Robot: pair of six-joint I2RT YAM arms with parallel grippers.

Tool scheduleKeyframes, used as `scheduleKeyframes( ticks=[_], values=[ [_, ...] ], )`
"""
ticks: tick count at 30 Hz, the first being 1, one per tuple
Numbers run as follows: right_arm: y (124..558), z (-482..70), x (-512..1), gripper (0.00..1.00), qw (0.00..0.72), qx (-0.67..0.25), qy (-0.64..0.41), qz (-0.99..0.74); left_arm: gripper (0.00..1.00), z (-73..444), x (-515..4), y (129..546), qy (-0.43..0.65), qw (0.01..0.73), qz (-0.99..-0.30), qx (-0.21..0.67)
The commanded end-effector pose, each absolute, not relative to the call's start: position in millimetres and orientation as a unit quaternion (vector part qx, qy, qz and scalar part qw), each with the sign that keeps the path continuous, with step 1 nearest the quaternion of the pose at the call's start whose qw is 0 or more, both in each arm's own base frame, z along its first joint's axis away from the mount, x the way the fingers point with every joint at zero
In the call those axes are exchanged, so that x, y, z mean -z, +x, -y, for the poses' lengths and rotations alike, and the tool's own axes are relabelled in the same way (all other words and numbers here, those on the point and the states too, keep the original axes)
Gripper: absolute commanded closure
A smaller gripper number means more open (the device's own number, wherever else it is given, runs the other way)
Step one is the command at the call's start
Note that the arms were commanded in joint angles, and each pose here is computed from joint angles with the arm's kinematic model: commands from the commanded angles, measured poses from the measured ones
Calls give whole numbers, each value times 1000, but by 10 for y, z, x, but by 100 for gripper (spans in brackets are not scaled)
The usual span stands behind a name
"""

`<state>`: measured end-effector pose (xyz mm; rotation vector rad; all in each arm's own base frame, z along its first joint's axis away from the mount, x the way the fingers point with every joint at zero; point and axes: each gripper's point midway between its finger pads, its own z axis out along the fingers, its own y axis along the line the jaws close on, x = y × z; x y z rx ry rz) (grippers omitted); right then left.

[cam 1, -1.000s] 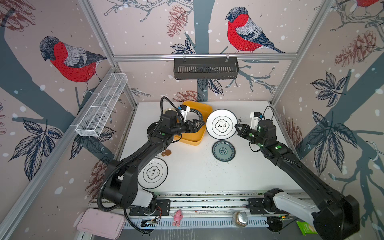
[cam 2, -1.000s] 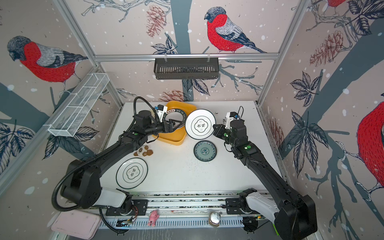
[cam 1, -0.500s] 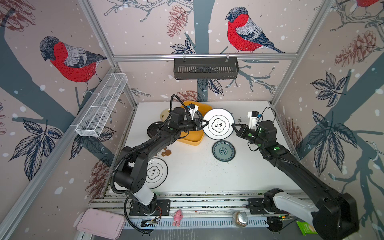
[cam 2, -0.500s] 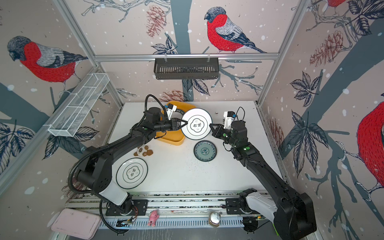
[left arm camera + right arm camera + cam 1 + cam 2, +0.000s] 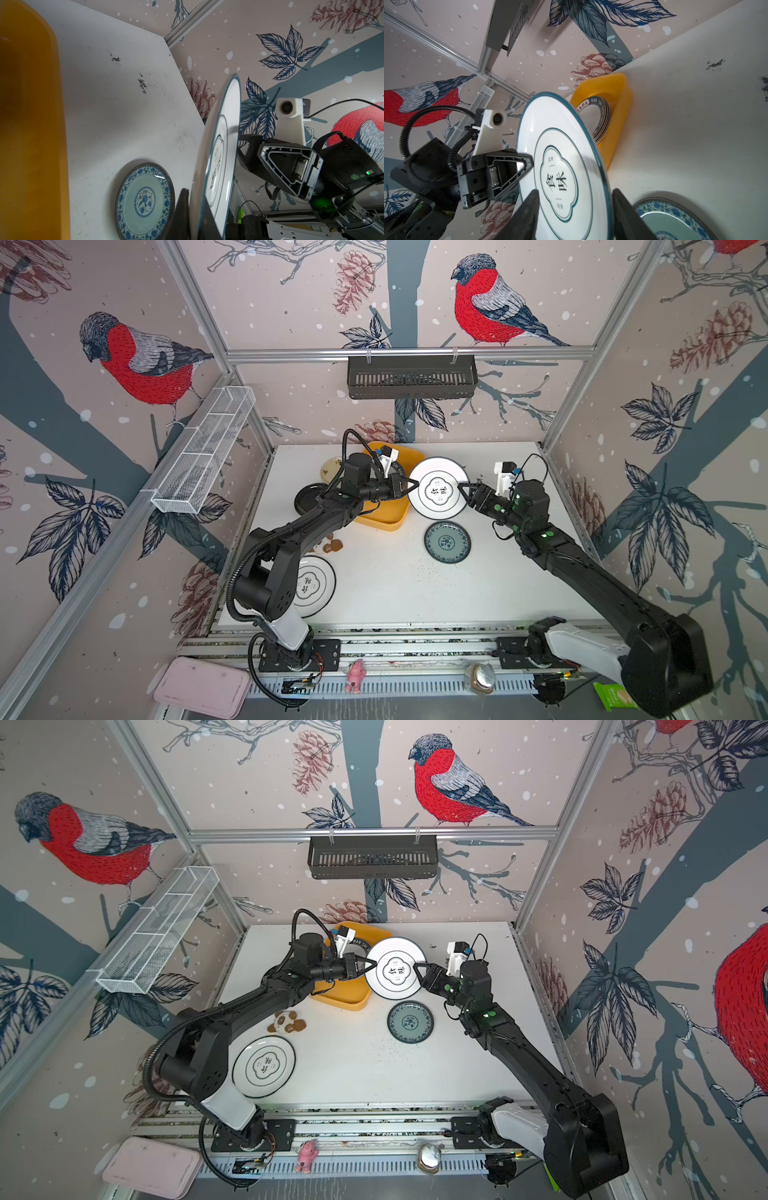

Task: Place the plates into the plastic bin on the countertop
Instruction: 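Carry the plate toward the left gripper, which grasps its rim, then lower the white plate into the yellow bin with left while right withdraws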

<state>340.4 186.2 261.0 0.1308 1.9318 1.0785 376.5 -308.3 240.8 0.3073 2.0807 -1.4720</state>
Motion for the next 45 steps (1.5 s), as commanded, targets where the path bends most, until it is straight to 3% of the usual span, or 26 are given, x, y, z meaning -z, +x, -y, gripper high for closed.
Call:
scheduleKeyframes(
  ticks=[1, 3, 7, 20, 33, 45],
  values=[
    [3396, -1867, -2830, 27, 476, -445, 38, -758, 93, 3054, -2484, 3839, 113, 302, -771, 550],
    [3366, -1835, -2851, 19, 481, -439, 39, -758, 93, 3010, -2476, 3877, 101, 304, -772, 549],
    [3272, -1838, -2962, 18, 488, -447, 28, -749, 93, 2890, -2448, 3952, 76, 309, -777, 544],
    [3098, -1952, -3148, 0, 508, -451, -16, -733, 94, 2293, -2359, 4298, -22, 340, -784, 519],
    [2906, -2409, -3268, 0, 503, -481, -102, -711, 94, 1756, -2123, 4737, -125, 363, -789, 480],
    [2859, -2604, -3196, 0, 487, -494, -121, -710, 94, 1521, -1707, 5232, -192, 353, -809, 428]
  ],
)
